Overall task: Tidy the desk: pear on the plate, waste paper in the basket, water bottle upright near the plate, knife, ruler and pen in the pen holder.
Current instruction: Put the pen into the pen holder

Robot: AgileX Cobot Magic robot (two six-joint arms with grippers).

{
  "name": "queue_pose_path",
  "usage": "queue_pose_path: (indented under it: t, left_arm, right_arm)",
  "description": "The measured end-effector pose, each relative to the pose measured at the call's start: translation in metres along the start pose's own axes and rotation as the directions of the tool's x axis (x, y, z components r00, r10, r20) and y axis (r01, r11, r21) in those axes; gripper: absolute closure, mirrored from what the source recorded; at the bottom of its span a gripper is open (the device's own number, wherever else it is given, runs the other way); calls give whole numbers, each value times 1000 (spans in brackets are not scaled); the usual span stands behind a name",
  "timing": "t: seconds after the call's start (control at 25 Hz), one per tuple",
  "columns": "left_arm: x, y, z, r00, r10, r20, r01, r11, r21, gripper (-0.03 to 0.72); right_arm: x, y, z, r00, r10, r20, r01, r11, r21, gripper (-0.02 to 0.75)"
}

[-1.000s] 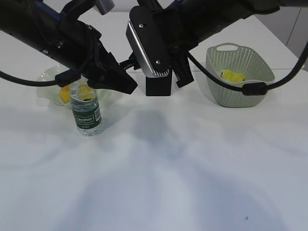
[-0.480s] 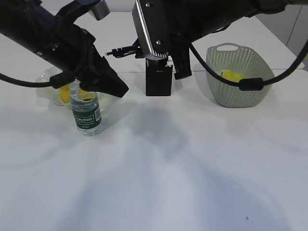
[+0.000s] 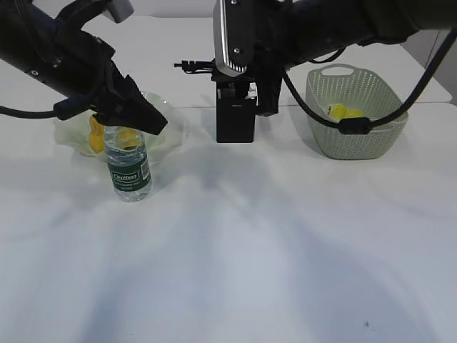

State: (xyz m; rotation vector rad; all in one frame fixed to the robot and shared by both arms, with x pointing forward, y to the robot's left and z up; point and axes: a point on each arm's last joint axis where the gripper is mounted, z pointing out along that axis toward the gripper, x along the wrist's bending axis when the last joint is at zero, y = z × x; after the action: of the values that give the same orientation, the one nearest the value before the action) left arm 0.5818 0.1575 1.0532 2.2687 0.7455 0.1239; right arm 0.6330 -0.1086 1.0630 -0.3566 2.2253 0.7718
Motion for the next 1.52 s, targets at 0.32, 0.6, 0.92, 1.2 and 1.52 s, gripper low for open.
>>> queue_pose_path:
  t: [0.32,0.6,0.92,1.2,1.52]
  left_arm:
    - [4,6,-7,1000,7,-20,-7,1000,-24,225]
    - [5,6,-6,1000,5,-22,-6,1000,-24,225]
    - [16,5,-12,997,-28,-66,24,998,-59,247]
    - [26,15,-16,983,-144,-111,118,971,-210,297]
    - [37,24,-21,954,-230,-194,157,930,-332,338]
  right_arm:
    - [-8,-39,12,971,206,119,-203,979,-36,663]
    - [-22,-55,13,883,388,264,-361,921,-144,664]
    - [-22,-65,28,860,429,278,-396,903,-168,664]
    - [-31,-75,41,836,467,290,-429,884,-186,664]
    - [-42,-90,60,781,548,301,-501,836,-223,664]
